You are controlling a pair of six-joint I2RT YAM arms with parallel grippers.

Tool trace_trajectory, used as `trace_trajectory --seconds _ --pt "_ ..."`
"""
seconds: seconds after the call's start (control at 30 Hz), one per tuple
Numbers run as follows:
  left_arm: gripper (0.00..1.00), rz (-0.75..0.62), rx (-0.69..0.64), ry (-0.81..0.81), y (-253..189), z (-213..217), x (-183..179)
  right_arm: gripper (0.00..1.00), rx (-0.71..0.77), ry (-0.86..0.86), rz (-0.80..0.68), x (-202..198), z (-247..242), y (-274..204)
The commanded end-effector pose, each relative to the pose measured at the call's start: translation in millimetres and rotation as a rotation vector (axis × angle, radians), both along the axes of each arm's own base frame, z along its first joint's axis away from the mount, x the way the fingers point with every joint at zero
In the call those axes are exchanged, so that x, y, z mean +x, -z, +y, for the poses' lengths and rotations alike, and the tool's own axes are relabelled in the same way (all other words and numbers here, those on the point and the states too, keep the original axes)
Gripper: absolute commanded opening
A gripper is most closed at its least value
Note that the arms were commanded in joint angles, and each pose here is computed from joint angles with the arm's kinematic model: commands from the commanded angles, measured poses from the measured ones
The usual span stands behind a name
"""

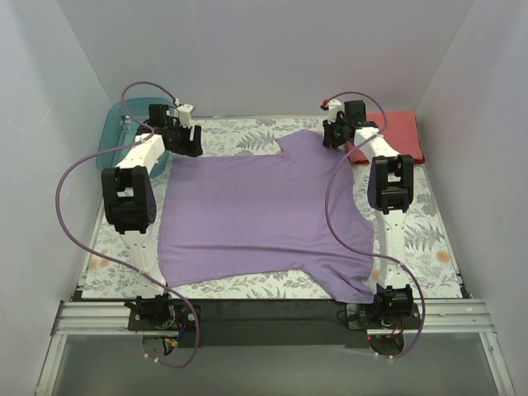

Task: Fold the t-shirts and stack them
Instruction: Flatten the tshirt out

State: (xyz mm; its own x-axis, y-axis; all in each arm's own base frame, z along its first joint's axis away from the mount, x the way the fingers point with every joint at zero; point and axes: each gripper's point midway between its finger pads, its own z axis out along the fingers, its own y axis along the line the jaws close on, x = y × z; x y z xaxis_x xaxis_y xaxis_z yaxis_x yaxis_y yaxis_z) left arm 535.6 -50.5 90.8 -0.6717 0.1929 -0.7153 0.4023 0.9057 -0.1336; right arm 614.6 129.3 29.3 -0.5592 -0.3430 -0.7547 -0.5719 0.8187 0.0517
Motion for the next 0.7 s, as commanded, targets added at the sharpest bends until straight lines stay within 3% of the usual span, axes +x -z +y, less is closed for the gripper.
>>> trace_trajectory --seconds 0.0,0.07,0.3,0.4,0.67 --pt "0.65 -0.067 0.094 -0.011 -14.6 13.8 21.1 0.06 0.005 -0.001 0.022 -2.4 -2.0 -5.3" --pt "0.60 -0.090 0.141 0.034 -18.0 17.0 27.0 0.01 0.003 -0.005 0.011 -1.4 -1.1 -9.9" --pt "0.47 -0.025 0.284 0.163 12.7 9.5 30.6 0.01 0.004 -0.011 -0.004 -1.1 -1.5 -18.4" --pt "0.45 0.010 0.386 0.173 29.9 25.1 34.2 0.01 0.003 -0.012 -0.003 -2.3 -0.9 -18.8" --pt "0.48 -0.048 0.600 0.274 16.1 44.7 45.9 0.01 -0.009 -0.026 -0.002 -5.4 -2.5 -15.9"
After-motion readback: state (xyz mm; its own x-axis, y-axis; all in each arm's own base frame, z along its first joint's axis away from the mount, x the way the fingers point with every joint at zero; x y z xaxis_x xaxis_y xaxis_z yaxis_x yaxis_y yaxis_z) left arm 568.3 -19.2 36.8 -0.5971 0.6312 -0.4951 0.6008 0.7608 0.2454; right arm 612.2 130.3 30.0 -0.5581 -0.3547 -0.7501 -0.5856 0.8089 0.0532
